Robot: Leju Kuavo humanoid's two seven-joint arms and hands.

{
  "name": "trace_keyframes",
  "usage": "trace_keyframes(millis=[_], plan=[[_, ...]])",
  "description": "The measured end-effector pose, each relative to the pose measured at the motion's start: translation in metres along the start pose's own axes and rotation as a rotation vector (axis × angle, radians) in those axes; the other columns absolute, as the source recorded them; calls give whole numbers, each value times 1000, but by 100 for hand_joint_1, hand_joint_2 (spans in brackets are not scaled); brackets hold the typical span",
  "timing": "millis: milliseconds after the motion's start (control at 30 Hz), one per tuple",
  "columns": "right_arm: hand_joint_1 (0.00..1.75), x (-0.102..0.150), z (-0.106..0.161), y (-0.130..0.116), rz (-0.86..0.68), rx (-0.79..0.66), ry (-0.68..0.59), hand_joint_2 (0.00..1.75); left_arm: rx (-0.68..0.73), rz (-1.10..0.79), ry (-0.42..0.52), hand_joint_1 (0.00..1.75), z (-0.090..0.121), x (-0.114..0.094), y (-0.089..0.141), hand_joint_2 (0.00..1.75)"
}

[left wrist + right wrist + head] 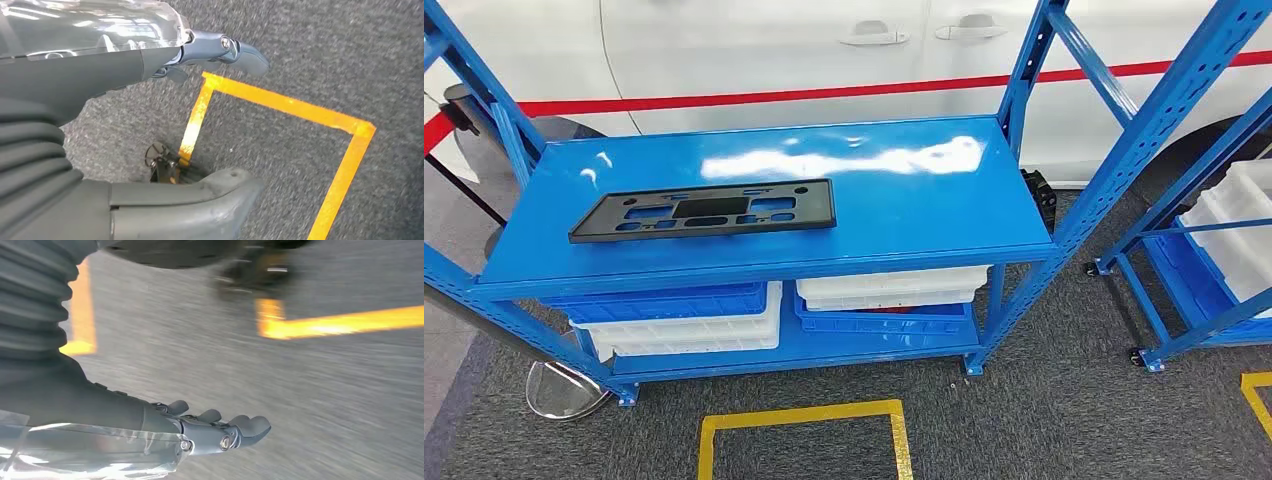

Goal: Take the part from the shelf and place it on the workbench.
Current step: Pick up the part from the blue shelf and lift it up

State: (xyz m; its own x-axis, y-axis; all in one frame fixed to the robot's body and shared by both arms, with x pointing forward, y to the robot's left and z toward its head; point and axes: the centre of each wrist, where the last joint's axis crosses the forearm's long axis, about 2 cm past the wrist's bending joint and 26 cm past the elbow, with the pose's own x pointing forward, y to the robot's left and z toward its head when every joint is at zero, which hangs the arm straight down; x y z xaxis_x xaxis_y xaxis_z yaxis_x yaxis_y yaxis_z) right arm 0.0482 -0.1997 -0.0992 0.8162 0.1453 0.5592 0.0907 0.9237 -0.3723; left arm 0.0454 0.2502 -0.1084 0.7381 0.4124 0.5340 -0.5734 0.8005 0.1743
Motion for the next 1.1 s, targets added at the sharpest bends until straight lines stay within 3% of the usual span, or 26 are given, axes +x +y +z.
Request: trace_keyframes(millis=[133, 200, 300, 400, 467, 600, 767, 933, 1100], plan=[[0, 2, -2, -1, -44, -28, -167, 175, 1, -41, -31, 0, 2, -2, -3, 0], [0, 13, -15, -13, -155, -55, -282, 175, -27, -106, -65, 0, 3, -2, -5, 0], [0, 59, -45, -48, -319, -47, -536, 175, -86, -170, -104, 0, 1, 3, -7, 0], [0, 120, -53, -77, -309, -52, -839, 175, -115, -183, -126, 0, 0, 5, -9, 0], [0, 160, -38, -81, -277, -34, -1047, 175, -128, -181, -136, 0, 0, 6, -8, 0], [0, 225, 20, -68, -210, 65, -1434, 175, -141, -187, -143, 0, -1, 6, -8, 0], [0, 271, 92, -50, -185, 194, -1797, 175, -143, -205, -134, 0, 0, 6, -8, 0], [0, 280, 134, -39, -202, 338, -1962, 175, -106, -218, -139, 0, 3, 4, -12, 0], [0, 282, 143, -39, -185, 372, -1994, 175, -93, -221, -135, 0, 11, -2, -24, 0]])
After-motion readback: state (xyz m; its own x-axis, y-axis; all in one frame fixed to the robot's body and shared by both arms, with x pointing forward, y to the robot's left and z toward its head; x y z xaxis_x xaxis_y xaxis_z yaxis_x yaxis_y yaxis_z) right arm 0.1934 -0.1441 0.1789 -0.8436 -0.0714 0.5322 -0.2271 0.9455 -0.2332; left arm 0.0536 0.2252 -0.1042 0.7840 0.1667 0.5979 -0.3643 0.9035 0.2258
